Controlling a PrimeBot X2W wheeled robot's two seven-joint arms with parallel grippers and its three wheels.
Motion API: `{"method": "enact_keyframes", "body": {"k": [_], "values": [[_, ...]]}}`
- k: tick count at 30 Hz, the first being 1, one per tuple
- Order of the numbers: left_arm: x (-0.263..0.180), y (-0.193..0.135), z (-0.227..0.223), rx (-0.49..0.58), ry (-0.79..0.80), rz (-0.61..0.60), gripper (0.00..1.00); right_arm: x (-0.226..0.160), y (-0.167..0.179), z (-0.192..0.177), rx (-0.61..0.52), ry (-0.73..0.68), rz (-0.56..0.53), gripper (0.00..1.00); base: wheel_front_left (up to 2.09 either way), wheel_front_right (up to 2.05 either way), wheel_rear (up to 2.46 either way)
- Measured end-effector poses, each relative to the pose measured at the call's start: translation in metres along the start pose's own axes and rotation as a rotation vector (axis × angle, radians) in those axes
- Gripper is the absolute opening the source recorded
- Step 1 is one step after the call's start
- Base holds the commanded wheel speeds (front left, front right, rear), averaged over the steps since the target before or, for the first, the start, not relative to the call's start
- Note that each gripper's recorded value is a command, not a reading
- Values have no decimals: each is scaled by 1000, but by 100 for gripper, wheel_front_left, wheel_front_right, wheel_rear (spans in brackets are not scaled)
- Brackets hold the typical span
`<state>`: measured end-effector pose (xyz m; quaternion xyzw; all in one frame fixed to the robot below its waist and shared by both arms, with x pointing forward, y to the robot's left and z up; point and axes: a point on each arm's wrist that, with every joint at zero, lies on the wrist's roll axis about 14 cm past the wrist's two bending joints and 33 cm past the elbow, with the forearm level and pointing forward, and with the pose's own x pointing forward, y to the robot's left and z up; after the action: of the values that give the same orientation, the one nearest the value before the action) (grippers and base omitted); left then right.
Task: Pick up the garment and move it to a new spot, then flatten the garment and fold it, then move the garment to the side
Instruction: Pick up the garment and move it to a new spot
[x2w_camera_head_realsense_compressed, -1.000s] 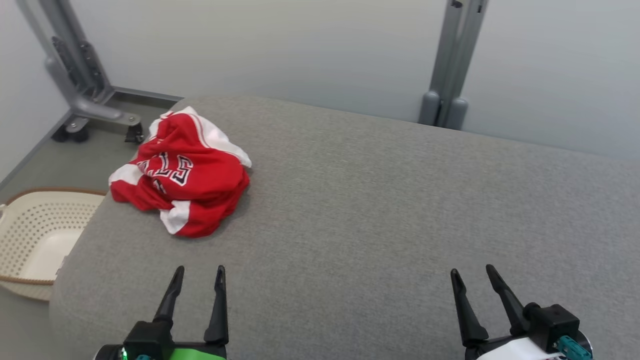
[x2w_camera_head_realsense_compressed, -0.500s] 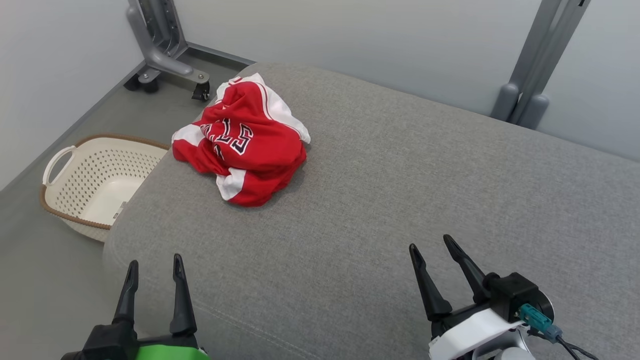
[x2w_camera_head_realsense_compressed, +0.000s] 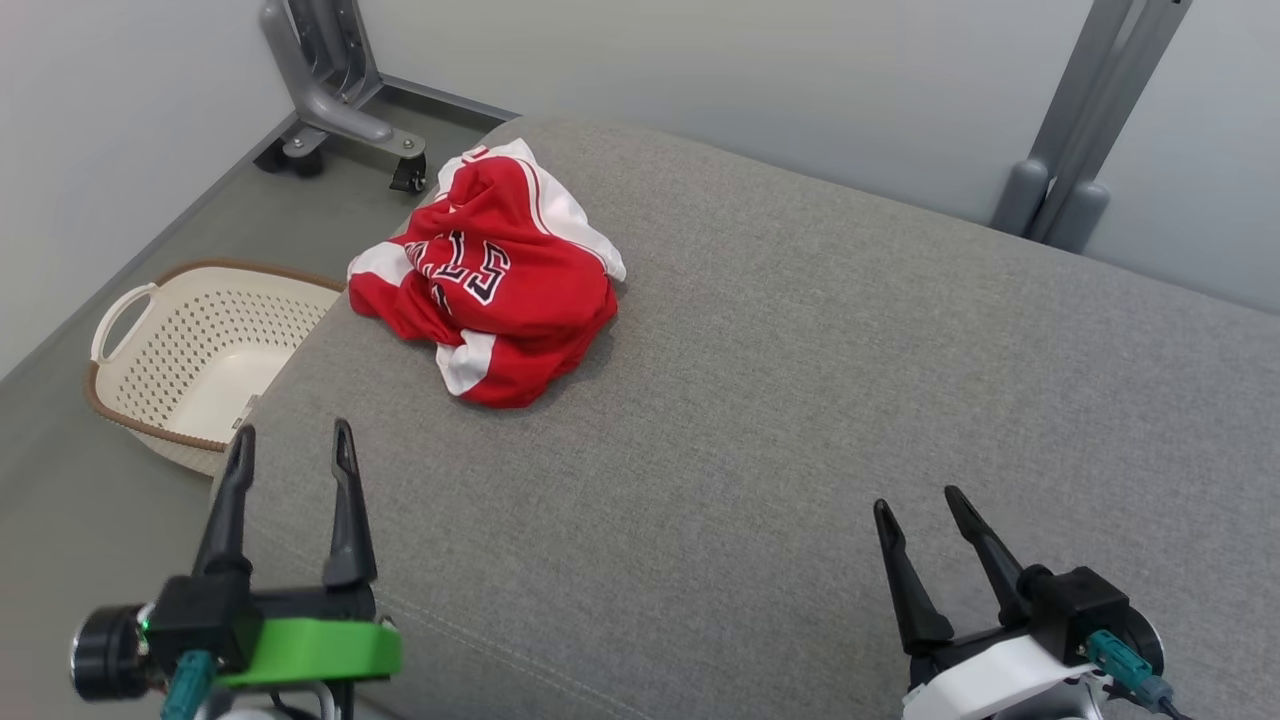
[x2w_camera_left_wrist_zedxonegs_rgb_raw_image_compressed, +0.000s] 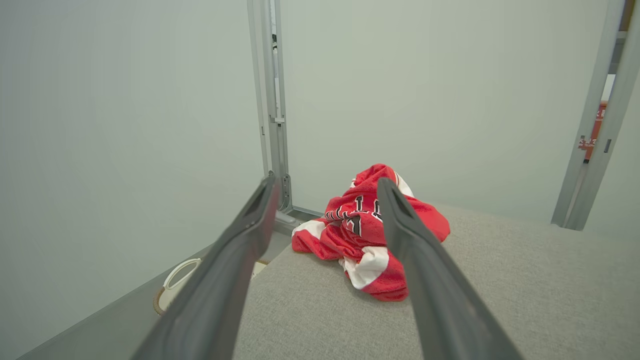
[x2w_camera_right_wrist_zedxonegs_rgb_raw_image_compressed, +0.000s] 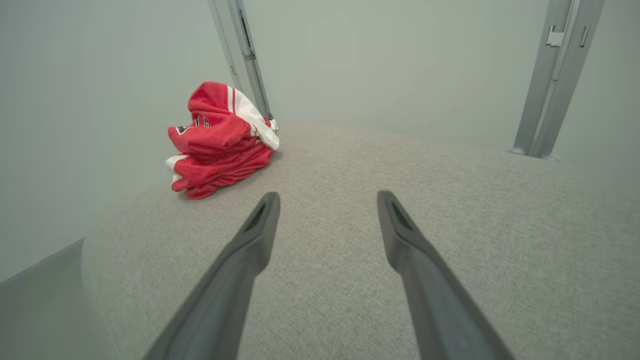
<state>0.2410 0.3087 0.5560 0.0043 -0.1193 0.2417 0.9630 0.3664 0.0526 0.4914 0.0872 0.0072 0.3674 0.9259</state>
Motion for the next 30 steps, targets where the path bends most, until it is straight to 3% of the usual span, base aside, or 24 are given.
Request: {"method": "enact_keyframes", "body": {"k": [4, 10, 20, 30], "values": [[30, 0, 22, 23, -75, -32, 100, -1, -18, -2, -14, 2, -44, 100, 0, 0, 0], [80, 1, 19, 95, -64, -82, 100, -2, -41, -14, -28, 24, -96, 100, 0, 0, 0], [188, -36, 6, 209, 5, -247, 100, -2, -94, -26, -52, 37, -221, 100, 0, 0, 0], [233, -68, -94, 187, 390, -314, 100, -8, -140, -44, -34, 55, -326, 100, 0, 0, 0]]}}
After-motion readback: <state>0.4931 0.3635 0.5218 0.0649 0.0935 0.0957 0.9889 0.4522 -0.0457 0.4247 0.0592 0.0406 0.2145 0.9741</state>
